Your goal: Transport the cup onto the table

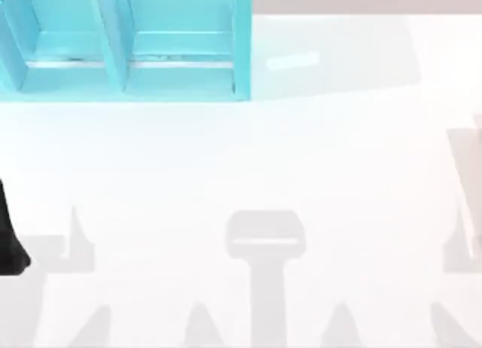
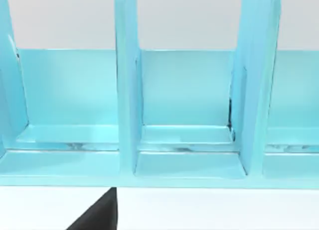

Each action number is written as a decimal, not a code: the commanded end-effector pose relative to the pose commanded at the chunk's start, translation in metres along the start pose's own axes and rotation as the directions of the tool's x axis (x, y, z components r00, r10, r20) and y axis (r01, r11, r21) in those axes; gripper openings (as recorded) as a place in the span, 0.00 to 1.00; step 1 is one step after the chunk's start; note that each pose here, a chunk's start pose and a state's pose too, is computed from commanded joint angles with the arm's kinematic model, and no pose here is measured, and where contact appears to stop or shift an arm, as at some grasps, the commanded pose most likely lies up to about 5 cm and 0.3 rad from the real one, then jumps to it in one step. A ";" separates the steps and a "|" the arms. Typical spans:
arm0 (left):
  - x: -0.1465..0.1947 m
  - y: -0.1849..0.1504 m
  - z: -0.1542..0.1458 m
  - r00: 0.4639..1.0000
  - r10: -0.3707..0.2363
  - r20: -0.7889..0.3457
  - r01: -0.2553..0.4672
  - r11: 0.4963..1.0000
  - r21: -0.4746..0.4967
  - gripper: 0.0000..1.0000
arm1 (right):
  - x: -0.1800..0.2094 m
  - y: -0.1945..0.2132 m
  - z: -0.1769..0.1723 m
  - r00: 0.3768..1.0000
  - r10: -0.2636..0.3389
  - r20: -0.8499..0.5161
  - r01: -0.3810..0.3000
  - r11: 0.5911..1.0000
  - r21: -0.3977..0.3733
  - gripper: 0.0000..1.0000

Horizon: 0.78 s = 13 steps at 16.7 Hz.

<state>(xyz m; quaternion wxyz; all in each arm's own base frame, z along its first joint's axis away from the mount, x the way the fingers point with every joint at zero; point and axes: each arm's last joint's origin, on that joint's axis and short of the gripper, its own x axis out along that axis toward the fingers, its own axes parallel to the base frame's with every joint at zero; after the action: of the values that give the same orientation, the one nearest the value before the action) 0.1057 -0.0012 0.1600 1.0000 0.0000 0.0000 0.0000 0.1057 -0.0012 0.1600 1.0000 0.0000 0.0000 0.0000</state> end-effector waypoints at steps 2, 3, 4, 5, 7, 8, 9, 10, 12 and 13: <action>0.000 0.000 0.000 1.000 0.000 0.000 0.000 1.000 0.000 1.00 | 0.000 0.000 0.000 1.000 -0.001 -0.001 0.001 1.000 -0.001 1.00; 0.000 0.000 0.000 1.000 0.000 0.000 0.000 1.000 0.000 1.00 | 0.000 -0.001 0.002 1.000 -0.008 -0.012 0.008 1.000 -0.008 1.00; 0.000 0.000 0.000 1.000 0.000 0.000 0.000 1.000 0.000 1.00 | 0.000 -0.002 0.005 0.999 -0.022 -0.034 0.022 1.000 -0.021 1.00; 0.000 0.000 0.000 1.000 0.000 0.000 0.000 1.000 0.000 1.00 | 0.000 -0.004 0.010 0.997 -0.042 -0.065 0.039 0.998 -0.041 1.00; 0.000 0.000 0.000 1.000 0.000 0.000 0.000 1.000 0.000 1.00 | 0.002 -0.010 0.025 0.983 -0.094 -0.159 0.080 0.993 -0.093 1.00; 0.000 0.000 0.000 1.000 0.000 0.000 0.000 1.000 0.000 1.00 | 0.004 -0.014 0.034 0.967 -0.124 -0.222 0.099 0.987 -0.123 1.00; 0.000 0.000 0.000 1.000 0.000 0.000 0.000 1.000 0.000 1.00 | 0.007 -0.018 0.044 0.943 -0.155 -0.295 0.113 0.982 -0.154 1.00; 0.000 0.000 0.000 1.000 0.000 0.000 0.000 1.000 0.000 1.00 | 0.011 -0.023 0.054 0.908 -0.185 -0.377 0.122 0.975 -0.183 1.00; 0.000 0.000 0.000 1.000 0.000 0.000 0.000 1.000 0.000 1.00 | 0.025 -0.037 0.070 0.795 -0.230 -0.561 0.119 0.967 -0.227 1.00; 0.000 0.000 0.000 1.000 0.000 0.000 0.000 1.000 0.000 1.00 | 0.034 -0.046 0.076 0.719 -0.241 -0.652 0.109 0.965 -0.237 1.00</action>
<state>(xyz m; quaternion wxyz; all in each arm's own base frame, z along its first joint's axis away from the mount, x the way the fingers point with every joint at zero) 0.1057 -0.0012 0.1600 1.0000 0.0000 0.0000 0.0000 0.1398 -0.0470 0.2360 0.9225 -0.0911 0.3629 -0.0948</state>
